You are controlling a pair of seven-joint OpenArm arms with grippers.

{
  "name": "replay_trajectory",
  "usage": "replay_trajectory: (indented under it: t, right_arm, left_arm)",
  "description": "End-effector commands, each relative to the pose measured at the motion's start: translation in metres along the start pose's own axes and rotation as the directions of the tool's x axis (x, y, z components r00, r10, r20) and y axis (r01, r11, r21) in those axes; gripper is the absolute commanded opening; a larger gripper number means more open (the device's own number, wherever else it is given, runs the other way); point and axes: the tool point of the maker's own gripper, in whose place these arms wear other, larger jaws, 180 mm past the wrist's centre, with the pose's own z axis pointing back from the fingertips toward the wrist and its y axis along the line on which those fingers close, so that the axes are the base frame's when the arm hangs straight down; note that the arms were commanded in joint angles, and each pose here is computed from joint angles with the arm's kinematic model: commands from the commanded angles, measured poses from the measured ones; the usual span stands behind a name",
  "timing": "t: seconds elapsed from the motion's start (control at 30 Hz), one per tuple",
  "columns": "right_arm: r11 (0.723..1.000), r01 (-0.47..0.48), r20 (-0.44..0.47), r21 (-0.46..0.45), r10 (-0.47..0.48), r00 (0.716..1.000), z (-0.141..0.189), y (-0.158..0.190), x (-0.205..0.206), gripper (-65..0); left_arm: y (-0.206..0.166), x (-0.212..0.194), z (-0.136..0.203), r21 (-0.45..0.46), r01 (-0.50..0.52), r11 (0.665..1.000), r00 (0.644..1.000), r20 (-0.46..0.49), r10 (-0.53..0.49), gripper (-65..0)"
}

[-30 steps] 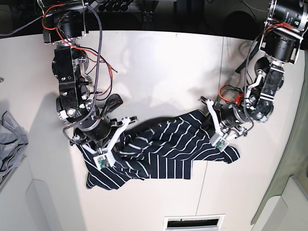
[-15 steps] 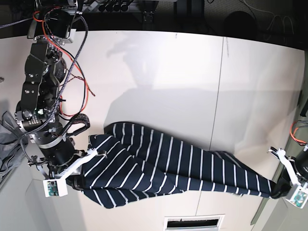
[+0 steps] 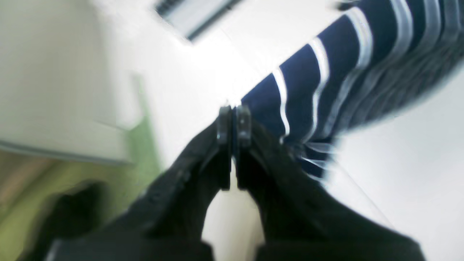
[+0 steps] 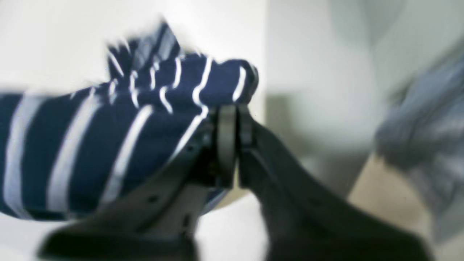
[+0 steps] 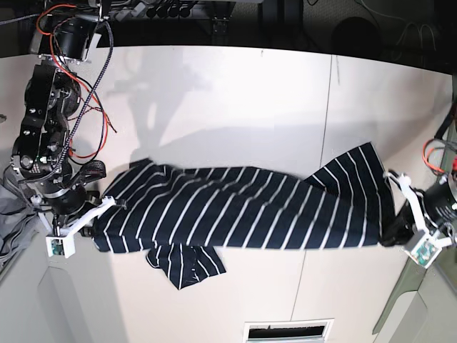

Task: Layout the t-shirt on the table in an organized manner, then fold the t-shirt properly
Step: 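Release the shirt and regrasp a fold with the left gripper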

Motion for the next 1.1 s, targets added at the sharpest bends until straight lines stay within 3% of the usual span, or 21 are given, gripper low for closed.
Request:
replay_trajectory:
  t: [0.0, 0.07, 0.1, 0.2, 0.37, 0.47, 0.63, 0.7, 0.77, 0.83, 0.97, 1.07]
  right_arm:
    - [1.000, 0.012, 0.030, -0.011, -0.012, 0.999, -0.001, -0.007, 0.008, -51.6]
    - [0.999, 0.042, -0.038, -0.027, -0.043, 0.998, -0.003, -0.016, -0.022, -37.5]
    - [0.997, 0.061, -0.068, -0.044, -0.064, 0.996, -0.002, -0.022, -0.037, -33.9]
    - [0.985, 0.132, -0.091, -0.113, -0.143, 0.986, 0.007, -0.042, -0.067, -33.3]
    - [0.957, 0.233, 0.003, -0.172, -0.236, 0.972, 0.020, -0.072, -0.071, -33.3]
    - [0.943, 0.284, 0.081, -0.171, -0.274, 0.958, 0.022, -0.083, -0.056, -33.3]
    - [0.945, 0.302, 0.146, -0.124, -0.284, 0.948, 0.015, -0.079, -0.024, -33.3]
    - [0.949, 0.300, 0.154, -0.102, -0.283, 0.947, 0.007, -0.074, -0.014, -28.6]
    - [0.953, 0.295, 0.135, -0.063, -0.284, 0.949, -0.006, -0.063, -0.010, -21.1]
    - [0.956, 0.293, 0.088, -0.021, -0.290, 0.953, -0.024, -0.049, -0.016, -20.1]
    - [0.957, 0.281, -0.035, 0.072, -0.279, 0.960, -0.053, -0.014, -0.041, -20.2]
    - [0.957, 0.267, -0.061, 0.113, -0.261, 0.963, -0.065, 0.007, -0.053, -24.8]
  left_arm:
    - [-0.010, 0.000, 0.003, -0.037, -0.004, 0.999, 1.000, 0.017, 0.004, -65.0]
    - [-0.051, -0.023, 0.003, -0.154, -0.063, 0.986, 0.998, -0.019, 0.061, -65.0]
    - [-0.071, -0.033, 0.005, -0.210, -0.090, 0.974, 0.996, -0.034, 0.085, -65.0]
    - [-0.117, -0.057, 0.013, -0.308, -0.177, 0.935, 0.984, -0.087, 0.158, -62.4]
    - [-0.146, -0.072, 0.019, -0.338, -0.255, 0.906, 0.966, -0.129, 0.224, -41.8]
    - [-0.137, -0.067, 0.015, -0.310, -0.250, 0.917, 0.968, -0.106, 0.228, -38.3]
    - [-0.102, -0.046, 0.000, -0.209, -0.197, 0.958, 0.980, -0.038, 0.194, -37.8]
    - [-0.089, -0.040, -0.006, -0.183, -0.200, 0.963, 0.979, -0.016, 0.201, -36.7]
    - [-0.074, -0.045, -0.015, -0.156, -0.224, 0.962, 0.974, -0.014, 0.225, -31.3]
    - [-0.057, -0.059, -0.026, -0.122, -0.275, 0.954, 0.961, -0.023, 0.274, -26.8]
    - [-0.032, -0.101, -0.052, -0.054, -0.405, 0.913, 0.913, -0.084, 0.400, -25.9]
    - [-0.037, -0.121, -0.069, -0.088, -0.463, 0.882, 0.883, -0.132, 0.451, -25.9]
